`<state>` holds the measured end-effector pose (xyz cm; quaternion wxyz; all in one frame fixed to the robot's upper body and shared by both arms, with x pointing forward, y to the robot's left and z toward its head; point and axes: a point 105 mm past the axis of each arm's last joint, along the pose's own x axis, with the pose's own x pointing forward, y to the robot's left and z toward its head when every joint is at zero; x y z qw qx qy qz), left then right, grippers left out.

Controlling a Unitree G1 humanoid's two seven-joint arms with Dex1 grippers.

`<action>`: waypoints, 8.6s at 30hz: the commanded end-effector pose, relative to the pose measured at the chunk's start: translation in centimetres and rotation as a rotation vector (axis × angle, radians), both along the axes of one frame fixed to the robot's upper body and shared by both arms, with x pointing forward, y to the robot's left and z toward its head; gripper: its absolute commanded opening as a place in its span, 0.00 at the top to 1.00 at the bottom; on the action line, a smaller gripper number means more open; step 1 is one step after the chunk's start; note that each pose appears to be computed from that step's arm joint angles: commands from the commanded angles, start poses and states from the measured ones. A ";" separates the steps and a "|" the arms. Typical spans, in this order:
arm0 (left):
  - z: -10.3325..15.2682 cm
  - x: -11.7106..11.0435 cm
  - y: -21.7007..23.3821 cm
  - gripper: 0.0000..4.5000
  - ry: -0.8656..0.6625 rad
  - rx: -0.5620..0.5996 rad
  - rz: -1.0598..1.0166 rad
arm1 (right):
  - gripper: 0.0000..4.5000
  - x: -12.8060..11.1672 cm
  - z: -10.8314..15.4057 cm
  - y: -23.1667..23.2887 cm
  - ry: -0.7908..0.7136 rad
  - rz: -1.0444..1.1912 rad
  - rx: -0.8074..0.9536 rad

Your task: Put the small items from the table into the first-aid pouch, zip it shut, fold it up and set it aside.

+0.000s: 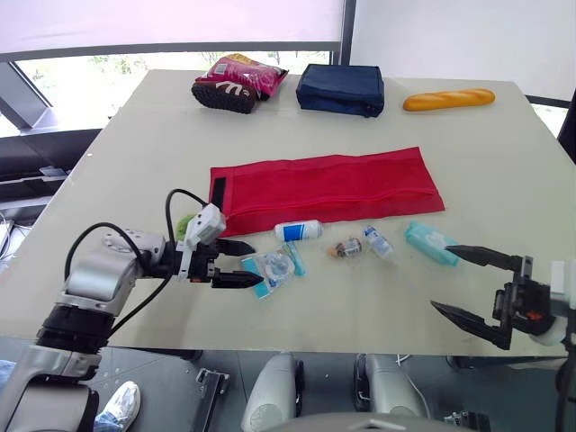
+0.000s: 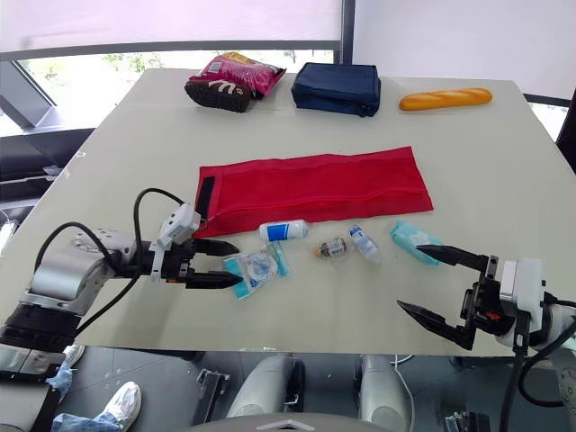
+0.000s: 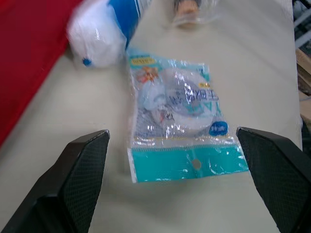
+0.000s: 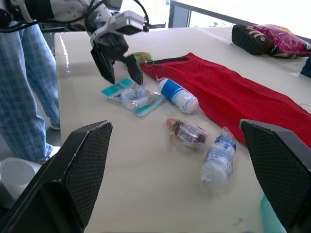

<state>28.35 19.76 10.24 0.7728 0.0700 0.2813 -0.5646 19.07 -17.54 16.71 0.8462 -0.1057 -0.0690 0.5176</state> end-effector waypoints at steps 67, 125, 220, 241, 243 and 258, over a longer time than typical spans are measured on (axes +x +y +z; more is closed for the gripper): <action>8.3 -1.2 -11.0 1.00 -0.172 -0.432 -0.097 | 0.90 4.2 2.7 11.5 0.684 0.028 0.226; 4.2 10.5 0.0 0.98 -0.496 0.085 0.112 | 0.99 3.5 3.0 3.8 0.583 -0.293 0.372; 6.1 8.7 -11.4 0.98 -0.376 -0.230 -0.024 | 0.99 17.6 0.2 19.5 0.999 -0.510 0.746; 5.8 11.8 -8.5 1.00 -0.447 -0.152 0.095 | 0.30 14.7 0.7 17.2 0.977 -0.368 0.657; 5.8 11.9 -8.1 1.00 -0.456 -0.137 0.099 | 0.30 14.3 2.1 16.5 0.903 -0.310 0.674; 4.4 10.9 -2.1 1.00 -0.467 0.052 0.060 | 0.00 7.5 4.4 7.9 0.110 -0.107 0.178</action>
